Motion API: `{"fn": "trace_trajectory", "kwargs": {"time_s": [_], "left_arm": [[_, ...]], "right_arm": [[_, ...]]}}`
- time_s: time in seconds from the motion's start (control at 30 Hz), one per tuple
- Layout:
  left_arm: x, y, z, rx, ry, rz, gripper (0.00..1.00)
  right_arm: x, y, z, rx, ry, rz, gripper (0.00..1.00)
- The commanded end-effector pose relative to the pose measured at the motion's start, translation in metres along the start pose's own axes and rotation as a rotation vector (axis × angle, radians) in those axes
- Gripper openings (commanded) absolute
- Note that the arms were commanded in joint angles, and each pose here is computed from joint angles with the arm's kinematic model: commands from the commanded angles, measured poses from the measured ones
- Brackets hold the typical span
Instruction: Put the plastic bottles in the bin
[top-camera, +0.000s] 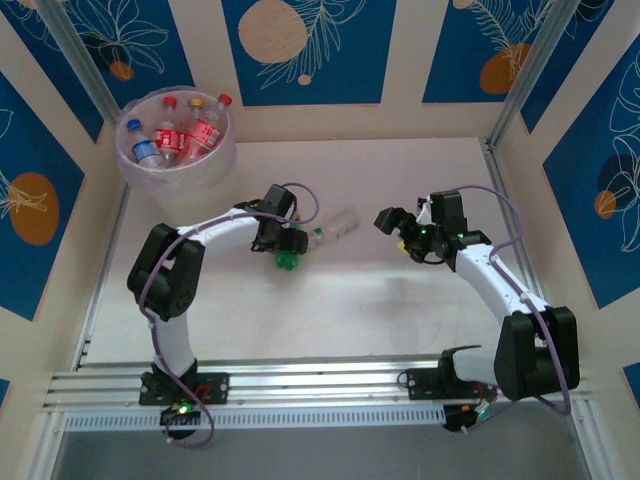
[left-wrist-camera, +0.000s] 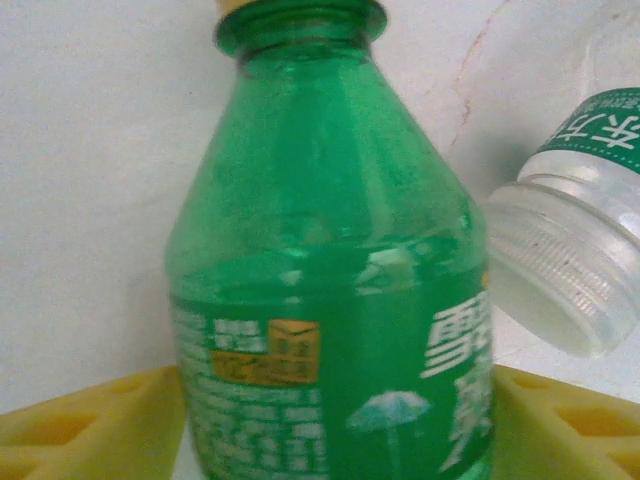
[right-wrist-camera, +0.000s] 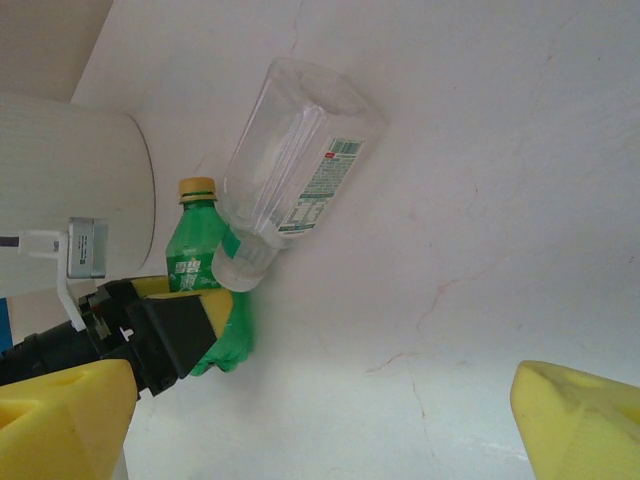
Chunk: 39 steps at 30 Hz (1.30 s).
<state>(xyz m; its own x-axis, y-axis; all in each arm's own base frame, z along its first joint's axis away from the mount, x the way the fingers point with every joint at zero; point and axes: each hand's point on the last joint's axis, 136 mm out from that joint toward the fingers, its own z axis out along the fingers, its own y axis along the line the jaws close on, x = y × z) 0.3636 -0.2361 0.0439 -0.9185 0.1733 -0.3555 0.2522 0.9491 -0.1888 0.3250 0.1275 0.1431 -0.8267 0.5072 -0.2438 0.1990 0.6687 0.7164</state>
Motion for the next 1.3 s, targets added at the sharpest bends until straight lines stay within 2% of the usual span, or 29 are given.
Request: {"fn": "trace_trajectory", "kwargs": {"time_s": [0.0, 0.2, 0.43, 0.8, 0.97, 1.07, 1.27], "left_arm": [[0.001, -0.007, 0.004, 0.020, 0.004, 0.012, 0.67], [-0.003, -0.009, -0.007, 0.023, -0.017, 0.014, 0.58], [-0.010, -0.017, -0.046, 0.050, -0.062, 0.020, 0.57], [-0.049, -0.049, -0.169, 0.149, -0.231, 0.117, 0.53], [-0.074, -0.064, -0.249, 0.252, -0.356, 0.154, 0.52], [-0.092, -0.050, -0.298, 0.286, -0.427, 0.135, 0.50], [-0.130, 0.029, -0.365, 0.198, -0.558, 0.045, 0.47]], "right_arm": [[0.006, -0.002, -0.005, 0.003, 0.005, -0.004, 0.97], [0.008, -0.005, -0.005, 0.007, 0.007, 0.002, 0.97], [0.007, -0.003, -0.005, 0.001, 0.004, -0.001, 0.97], [0.005, 0.001, 0.002, -0.018, 0.012, 0.001, 0.97], [0.004, 0.002, 0.001, -0.017, 0.014, -0.006, 0.97], [0.004, 0.001, 0.001, -0.014, 0.013, -0.007, 0.97], [0.004, 0.001, 0.001, -0.019, 0.013, -0.007, 0.97]]}}
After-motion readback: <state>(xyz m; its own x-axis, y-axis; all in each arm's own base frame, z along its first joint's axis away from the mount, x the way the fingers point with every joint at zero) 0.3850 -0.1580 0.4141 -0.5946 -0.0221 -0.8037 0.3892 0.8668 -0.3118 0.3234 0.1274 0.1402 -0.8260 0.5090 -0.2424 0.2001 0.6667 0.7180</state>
